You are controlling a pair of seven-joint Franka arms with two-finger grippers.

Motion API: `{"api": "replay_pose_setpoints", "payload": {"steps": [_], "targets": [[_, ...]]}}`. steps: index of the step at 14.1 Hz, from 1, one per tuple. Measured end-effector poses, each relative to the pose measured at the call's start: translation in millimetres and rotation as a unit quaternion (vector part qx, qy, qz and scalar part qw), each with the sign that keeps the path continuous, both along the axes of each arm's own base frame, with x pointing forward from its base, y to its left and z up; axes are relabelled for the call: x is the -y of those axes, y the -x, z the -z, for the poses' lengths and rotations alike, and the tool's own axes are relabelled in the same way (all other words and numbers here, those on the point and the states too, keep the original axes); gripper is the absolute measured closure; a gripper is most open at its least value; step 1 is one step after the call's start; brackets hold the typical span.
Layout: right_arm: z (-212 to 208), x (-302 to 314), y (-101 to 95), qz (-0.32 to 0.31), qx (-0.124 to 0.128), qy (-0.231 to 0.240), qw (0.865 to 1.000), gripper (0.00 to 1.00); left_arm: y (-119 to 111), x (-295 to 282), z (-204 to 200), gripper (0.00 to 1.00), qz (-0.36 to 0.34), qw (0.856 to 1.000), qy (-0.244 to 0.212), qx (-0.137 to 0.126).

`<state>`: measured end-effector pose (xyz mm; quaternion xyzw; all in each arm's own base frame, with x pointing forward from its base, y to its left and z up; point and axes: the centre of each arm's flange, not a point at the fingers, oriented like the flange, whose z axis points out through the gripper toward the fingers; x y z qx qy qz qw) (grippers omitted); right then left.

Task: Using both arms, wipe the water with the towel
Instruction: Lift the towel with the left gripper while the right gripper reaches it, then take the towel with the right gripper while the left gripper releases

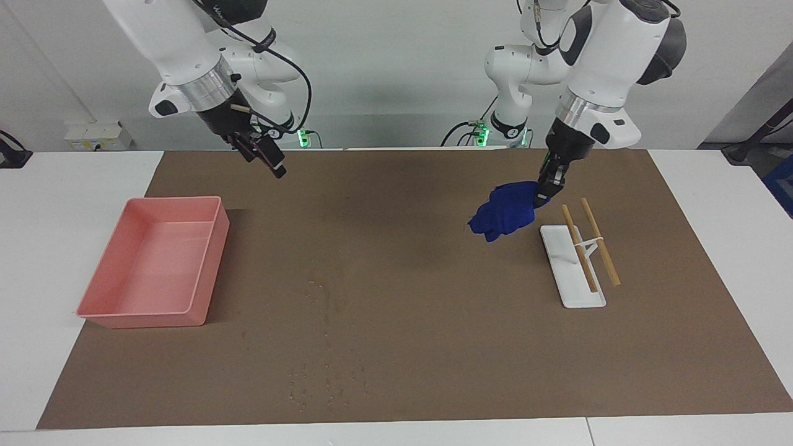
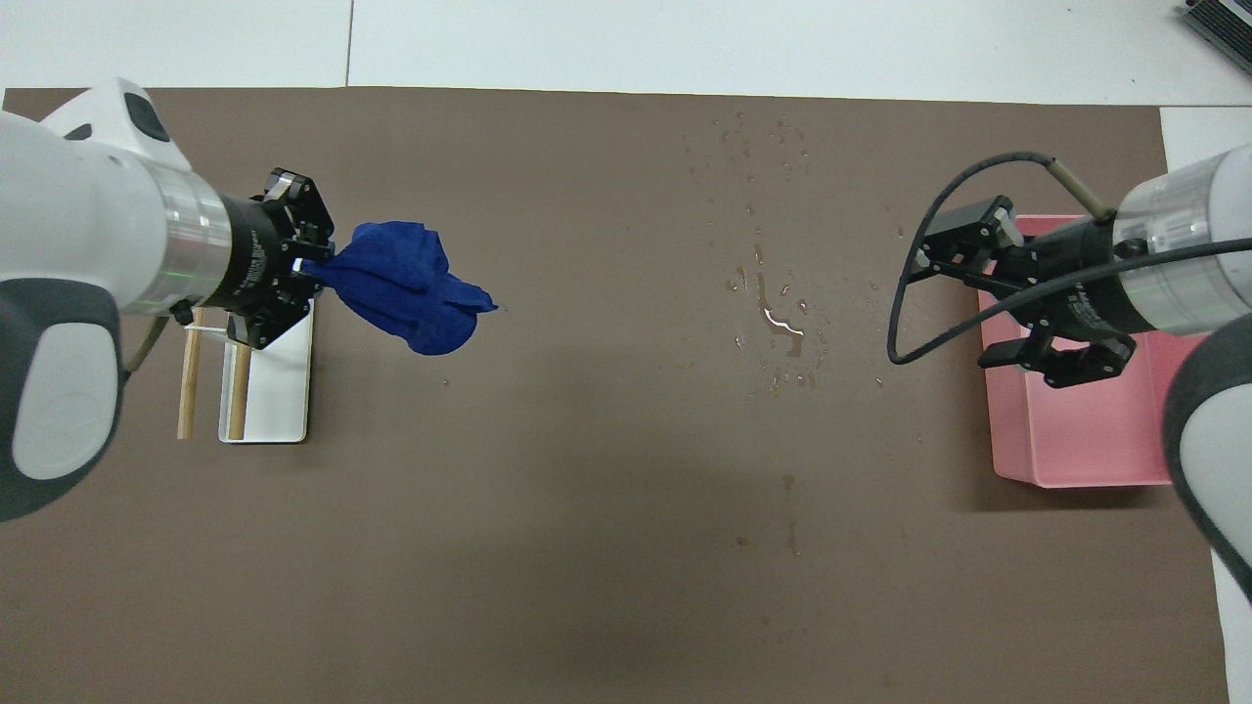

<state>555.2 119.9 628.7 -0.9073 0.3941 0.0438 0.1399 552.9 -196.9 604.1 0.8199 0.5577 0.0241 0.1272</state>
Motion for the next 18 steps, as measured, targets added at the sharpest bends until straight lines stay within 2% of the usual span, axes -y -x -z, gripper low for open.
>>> {"api": "replay_pose_setpoints", "payload": {"steps": [4,8,11,15,16,18], "targets": [[4.7,-65.5,-3.6,0.114,-0.016,-0.045,0.992,0.03,20.6,77.6,-17.3,0.85,-0.075,0.996,0.051,0.017],[8.7,-108.4,-4.0,0.202,-0.044,-0.092,0.974,0.03,54.5,150.8,-31.2,0.85,-0.125,0.985,0.115,0.032],[11.3,-129.4,-10.4,0.231,-0.043,-0.133,0.963,0.04,73.5,183.7,-40.2,0.85,-0.147,0.977,0.145,0.049],[16.8,-136.2,-10.7,0.238,-0.05,-0.134,0.961,0.05,74.0,187.6,-45.0,0.85,-0.174,0.969,0.163,0.057],[16.7,-135.8,-10.9,0.238,-0.05,-0.135,0.961,0.1,73.9,187.4,-45.1,0.85,-0.176,0.969,0.164,0.057],[16.0,-133.3,-12.5,0.241,-0.048,-0.137,0.959,0.31,73.7,187.5,-45.3,0.85,-0.177,0.968,0.166,0.057]]}}
